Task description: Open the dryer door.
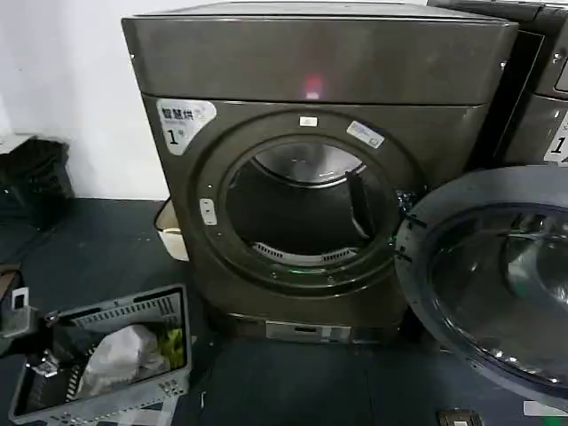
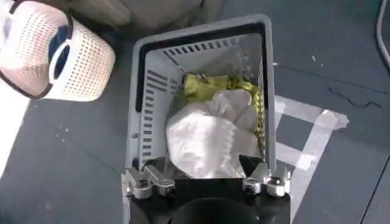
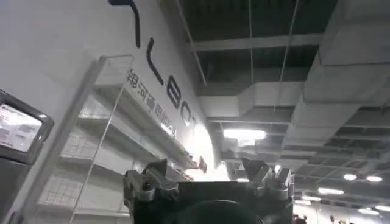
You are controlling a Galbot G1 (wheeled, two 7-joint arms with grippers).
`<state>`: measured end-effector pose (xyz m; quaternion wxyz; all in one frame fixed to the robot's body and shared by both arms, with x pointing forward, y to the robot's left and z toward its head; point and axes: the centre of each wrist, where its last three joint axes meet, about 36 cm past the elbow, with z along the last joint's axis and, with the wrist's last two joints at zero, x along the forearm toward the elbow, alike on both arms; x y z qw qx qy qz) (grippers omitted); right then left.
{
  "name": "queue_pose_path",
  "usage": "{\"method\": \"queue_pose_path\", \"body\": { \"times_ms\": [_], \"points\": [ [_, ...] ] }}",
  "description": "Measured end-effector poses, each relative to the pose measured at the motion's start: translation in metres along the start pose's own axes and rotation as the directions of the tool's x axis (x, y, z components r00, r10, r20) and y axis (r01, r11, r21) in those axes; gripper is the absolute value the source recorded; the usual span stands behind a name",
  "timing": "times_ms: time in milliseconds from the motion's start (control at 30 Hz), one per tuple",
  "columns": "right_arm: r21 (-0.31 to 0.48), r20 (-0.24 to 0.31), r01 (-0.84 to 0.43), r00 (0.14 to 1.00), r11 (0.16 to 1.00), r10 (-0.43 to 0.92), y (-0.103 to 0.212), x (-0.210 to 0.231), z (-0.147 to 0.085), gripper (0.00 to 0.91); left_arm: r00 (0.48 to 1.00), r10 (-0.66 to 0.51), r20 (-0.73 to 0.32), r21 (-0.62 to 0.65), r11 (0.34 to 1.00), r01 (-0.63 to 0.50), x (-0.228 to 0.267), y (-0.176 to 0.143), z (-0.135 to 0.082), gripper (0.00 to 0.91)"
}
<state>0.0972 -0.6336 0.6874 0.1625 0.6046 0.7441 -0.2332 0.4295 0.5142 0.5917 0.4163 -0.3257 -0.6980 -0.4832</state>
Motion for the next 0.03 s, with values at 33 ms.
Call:
{"method": "queue_pose_path", "body": {
  "times_ms": [33],
  "points": [
    [-0.001,0.000,-0.001,1.000,1.000,0.001,0.0000,0.0000,0.0002,0.907,1.000,0.000,-0.001,0.000,1.000,0.000,0.0004,0.0002,0.0001,0.907]
  ]
}}
